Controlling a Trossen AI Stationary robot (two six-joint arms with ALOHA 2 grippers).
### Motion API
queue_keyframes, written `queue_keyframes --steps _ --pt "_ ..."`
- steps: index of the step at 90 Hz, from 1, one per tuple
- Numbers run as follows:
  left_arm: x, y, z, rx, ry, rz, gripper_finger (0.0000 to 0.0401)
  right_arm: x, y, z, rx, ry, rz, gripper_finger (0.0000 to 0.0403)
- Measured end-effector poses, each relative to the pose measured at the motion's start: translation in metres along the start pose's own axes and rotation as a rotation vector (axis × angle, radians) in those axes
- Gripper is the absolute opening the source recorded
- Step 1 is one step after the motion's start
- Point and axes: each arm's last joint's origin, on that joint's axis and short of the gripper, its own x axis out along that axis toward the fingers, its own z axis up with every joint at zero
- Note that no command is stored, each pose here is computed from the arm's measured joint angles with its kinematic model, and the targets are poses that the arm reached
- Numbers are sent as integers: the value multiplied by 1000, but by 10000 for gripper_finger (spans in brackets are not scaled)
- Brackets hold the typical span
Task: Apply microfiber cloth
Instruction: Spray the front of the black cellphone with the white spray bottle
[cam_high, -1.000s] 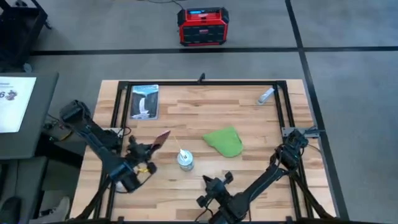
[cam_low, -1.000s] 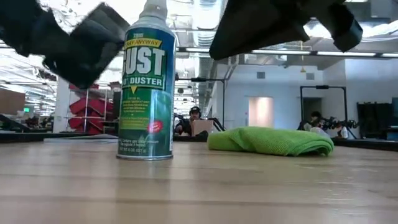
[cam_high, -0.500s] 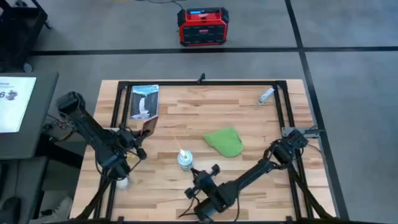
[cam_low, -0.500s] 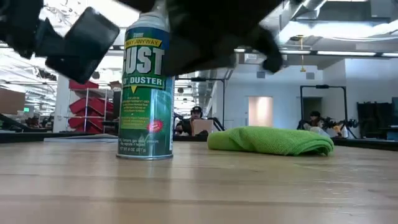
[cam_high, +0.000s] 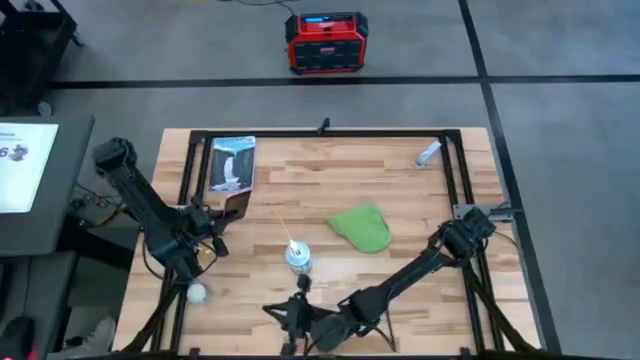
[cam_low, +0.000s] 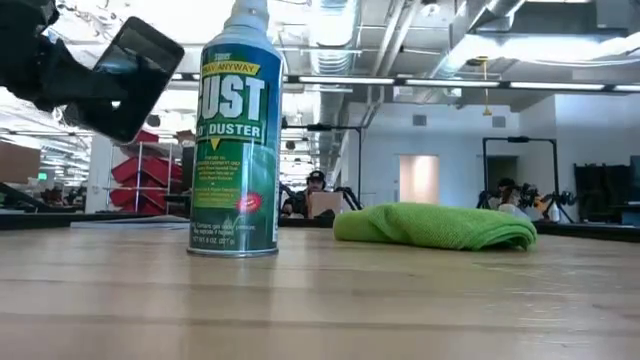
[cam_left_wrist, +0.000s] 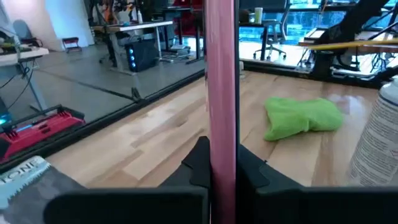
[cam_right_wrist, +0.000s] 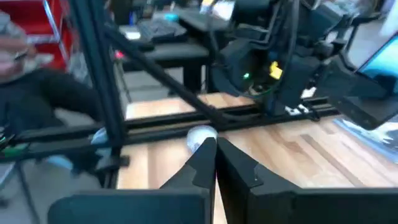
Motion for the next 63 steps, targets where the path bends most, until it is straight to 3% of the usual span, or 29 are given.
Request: queue_keyframes --steps 26,48,63 --pt "-1 20 15 -13 -42 -16 1 -52 -34 61 -70 97 -84 0" --pt "-2 25 23 -7 -62 -35 1 -53 -54 59 -101 201 -147 0" --pt "-5 25 50 24 -65 -40 1 -47 -62 58 -111 225 -164 0"
